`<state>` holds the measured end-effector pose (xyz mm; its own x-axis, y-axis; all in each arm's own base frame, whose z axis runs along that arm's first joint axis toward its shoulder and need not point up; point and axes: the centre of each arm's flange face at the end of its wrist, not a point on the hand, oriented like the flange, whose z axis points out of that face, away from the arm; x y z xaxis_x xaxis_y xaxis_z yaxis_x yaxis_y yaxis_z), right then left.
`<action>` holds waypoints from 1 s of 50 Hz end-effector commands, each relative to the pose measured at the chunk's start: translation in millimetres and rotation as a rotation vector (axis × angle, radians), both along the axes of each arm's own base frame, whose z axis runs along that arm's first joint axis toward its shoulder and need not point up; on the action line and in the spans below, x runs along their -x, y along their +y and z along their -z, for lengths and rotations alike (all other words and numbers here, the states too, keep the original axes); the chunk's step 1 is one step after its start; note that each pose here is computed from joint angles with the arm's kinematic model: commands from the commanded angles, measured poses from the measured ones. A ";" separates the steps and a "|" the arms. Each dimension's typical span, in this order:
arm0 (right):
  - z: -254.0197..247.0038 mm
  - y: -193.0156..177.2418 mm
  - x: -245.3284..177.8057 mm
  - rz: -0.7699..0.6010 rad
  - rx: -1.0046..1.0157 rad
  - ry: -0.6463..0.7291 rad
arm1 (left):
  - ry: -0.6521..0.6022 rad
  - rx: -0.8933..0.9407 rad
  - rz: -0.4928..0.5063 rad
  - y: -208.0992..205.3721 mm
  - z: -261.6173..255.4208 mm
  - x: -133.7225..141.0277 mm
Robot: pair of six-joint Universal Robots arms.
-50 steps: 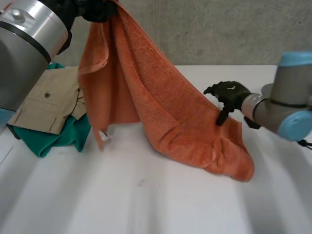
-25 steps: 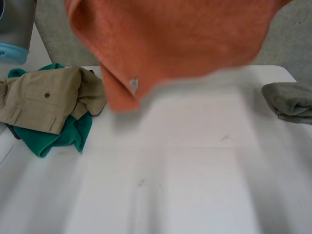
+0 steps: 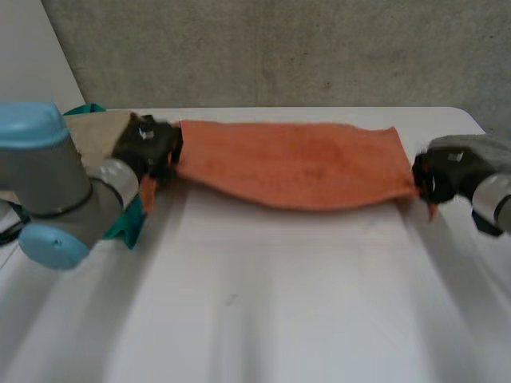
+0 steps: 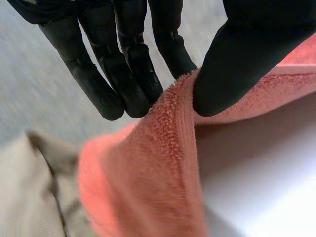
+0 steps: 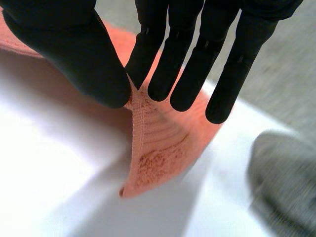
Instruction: Fold the laundry.
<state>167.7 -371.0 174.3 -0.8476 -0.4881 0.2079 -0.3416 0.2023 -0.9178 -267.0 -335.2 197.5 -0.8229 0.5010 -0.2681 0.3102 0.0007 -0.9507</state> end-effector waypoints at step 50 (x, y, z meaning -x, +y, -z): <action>17.9 4.6 8.1 0.009 -0.051 0.106 | -0.305 -0.207 -0.050 -6.0 65.5 -24.9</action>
<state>161.0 -365.2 155.9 -0.8267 -0.4958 0.2662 -0.4307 0.2531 -0.8663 -237.3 -330.8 135.8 -0.7498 0.5481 -0.3707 0.5554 0.2168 -0.8028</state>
